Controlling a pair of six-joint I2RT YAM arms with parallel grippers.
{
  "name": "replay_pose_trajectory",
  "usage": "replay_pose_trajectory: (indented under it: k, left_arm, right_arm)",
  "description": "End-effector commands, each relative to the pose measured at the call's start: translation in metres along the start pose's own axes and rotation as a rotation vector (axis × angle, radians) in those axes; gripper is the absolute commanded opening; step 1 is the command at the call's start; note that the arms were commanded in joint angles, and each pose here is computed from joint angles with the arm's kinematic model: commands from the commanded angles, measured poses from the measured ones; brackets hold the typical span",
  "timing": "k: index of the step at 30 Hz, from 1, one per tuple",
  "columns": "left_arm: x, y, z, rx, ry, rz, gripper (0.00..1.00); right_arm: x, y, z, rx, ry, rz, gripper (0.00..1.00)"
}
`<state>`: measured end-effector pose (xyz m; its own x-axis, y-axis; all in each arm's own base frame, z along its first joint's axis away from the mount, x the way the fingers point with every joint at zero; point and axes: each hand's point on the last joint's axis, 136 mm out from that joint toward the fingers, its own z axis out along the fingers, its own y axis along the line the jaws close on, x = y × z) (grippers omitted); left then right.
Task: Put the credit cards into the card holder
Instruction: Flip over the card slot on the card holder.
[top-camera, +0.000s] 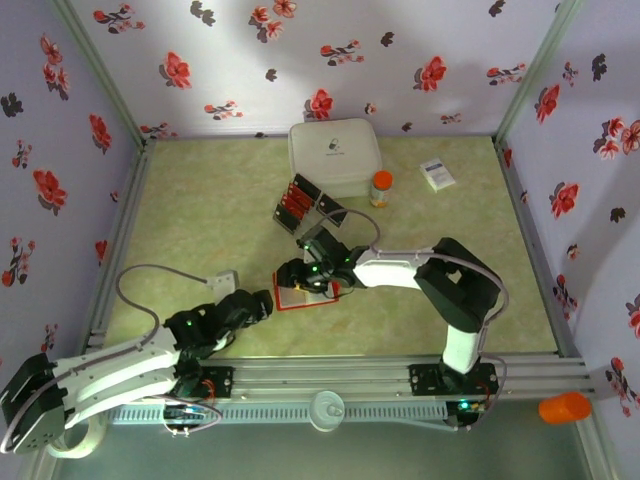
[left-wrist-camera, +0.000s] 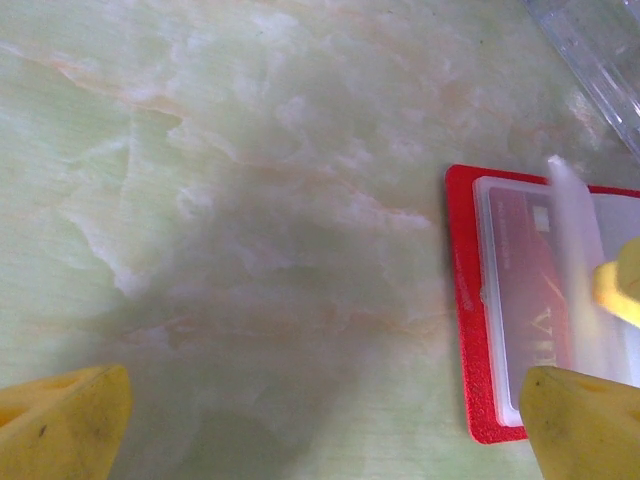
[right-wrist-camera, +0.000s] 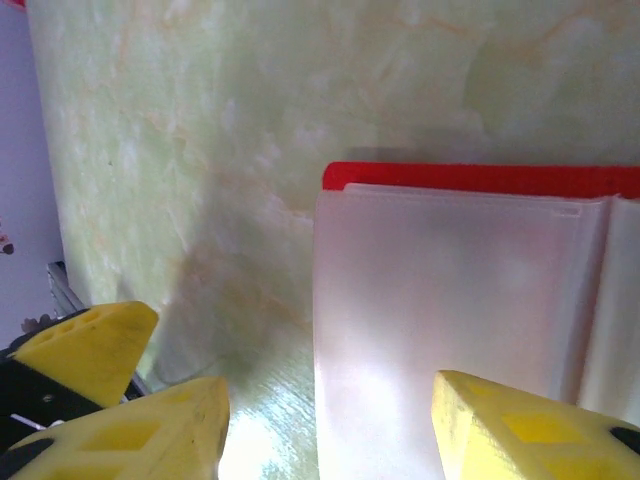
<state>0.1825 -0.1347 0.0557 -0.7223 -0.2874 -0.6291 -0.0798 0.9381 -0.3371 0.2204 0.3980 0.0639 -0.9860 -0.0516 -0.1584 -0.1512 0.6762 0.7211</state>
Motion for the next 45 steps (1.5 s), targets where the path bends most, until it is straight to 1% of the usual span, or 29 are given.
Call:
replay_pose_trajectory:
  k: [1,7,13,21,29,45]
  left_arm:
    - [-0.019,-0.019,-0.005,0.041,-0.040,-0.004,1.00]
    - [-0.031,-0.042,-0.002,0.071,-0.038,0.029,1.00]
    - [-0.038,-0.056,0.002,0.077,-0.032,0.054,1.00]
    - [-0.030,-0.045,0.003,0.070,-0.021,0.041,1.00]
    - [-0.017,-0.036,0.009,0.062,0.007,0.039,1.00]
    - [-0.003,-0.044,0.032,0.038,0.056,0.108,1.00]
  right_arm:
    - [-0.019,0.015,-0.022,-0.017,-0.065,-0.018,0.57]
    - [-0.026,0.006,-0.034,0.005,-0.094,-0.009,0.57]
    - [-0.024,-0.007,-0.022,-0.001,-0.075,0.027,0.56]
    - [-0.023,0.001,-0.002,-0.086,-0.047,0.077,0.56]
    - [-0.019,-0.003,0.017,-0.105,-0.034,0.124,0.56]
    - [-0.016,-0.010,0.019,-0.108,-0.048,0.166,0.56]
